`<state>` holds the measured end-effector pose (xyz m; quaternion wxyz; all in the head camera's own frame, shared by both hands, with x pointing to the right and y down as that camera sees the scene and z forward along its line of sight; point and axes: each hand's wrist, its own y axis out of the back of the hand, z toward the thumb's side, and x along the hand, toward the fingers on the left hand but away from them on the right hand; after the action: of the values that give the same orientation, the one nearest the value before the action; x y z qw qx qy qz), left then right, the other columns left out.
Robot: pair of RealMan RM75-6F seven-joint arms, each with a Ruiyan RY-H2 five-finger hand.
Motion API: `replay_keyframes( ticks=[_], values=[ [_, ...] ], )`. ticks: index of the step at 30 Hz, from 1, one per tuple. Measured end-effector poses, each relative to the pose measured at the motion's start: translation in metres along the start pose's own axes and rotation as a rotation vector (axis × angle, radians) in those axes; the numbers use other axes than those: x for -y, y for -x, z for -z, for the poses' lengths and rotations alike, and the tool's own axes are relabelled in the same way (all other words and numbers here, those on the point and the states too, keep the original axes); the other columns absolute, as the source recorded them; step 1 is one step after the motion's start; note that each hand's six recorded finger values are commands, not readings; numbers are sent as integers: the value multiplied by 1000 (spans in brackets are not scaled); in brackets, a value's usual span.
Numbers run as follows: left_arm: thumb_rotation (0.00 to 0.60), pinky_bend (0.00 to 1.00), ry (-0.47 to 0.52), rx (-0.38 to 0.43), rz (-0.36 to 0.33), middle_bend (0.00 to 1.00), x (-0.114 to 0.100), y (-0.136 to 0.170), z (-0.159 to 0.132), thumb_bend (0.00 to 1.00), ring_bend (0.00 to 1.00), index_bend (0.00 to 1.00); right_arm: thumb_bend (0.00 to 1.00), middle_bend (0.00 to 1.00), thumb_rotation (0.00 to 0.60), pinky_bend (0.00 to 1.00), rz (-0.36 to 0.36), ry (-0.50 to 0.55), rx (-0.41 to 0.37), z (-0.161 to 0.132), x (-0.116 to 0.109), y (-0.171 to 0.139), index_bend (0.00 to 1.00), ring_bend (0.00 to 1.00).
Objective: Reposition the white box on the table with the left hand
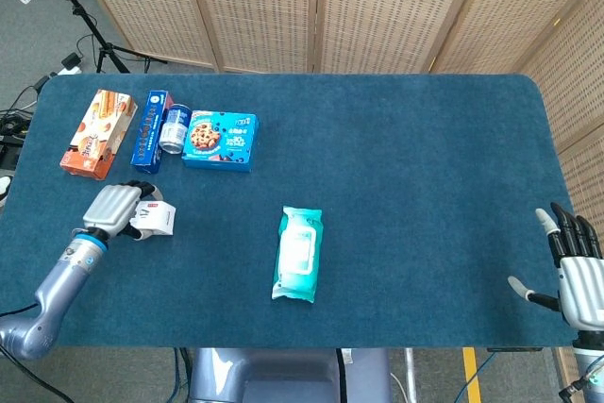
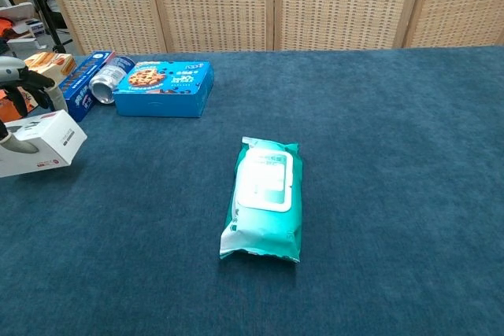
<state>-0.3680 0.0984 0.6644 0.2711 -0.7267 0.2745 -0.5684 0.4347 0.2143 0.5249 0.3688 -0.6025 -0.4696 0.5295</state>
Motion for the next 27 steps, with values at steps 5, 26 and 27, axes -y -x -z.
replay_keyframes(
  ticks=[5,26,27],
  values=[
    [600,353,168,85,-81,391,-14,14,-11,221,265,474,0,0,600,0,1,2,-3,-1,-1,-1,0,0],
    [600,353,1072,400,-174,413,48,31,-21,201,265,496,0,0,600,0,3,-1,-6,-1,-1,-1,0,0],
    [600,353,1085,399,-170,413,52,30,-20,200,266,496,0,0,600,0,3,-1,-5,-1,-1,-1,0,0]
  ],
)
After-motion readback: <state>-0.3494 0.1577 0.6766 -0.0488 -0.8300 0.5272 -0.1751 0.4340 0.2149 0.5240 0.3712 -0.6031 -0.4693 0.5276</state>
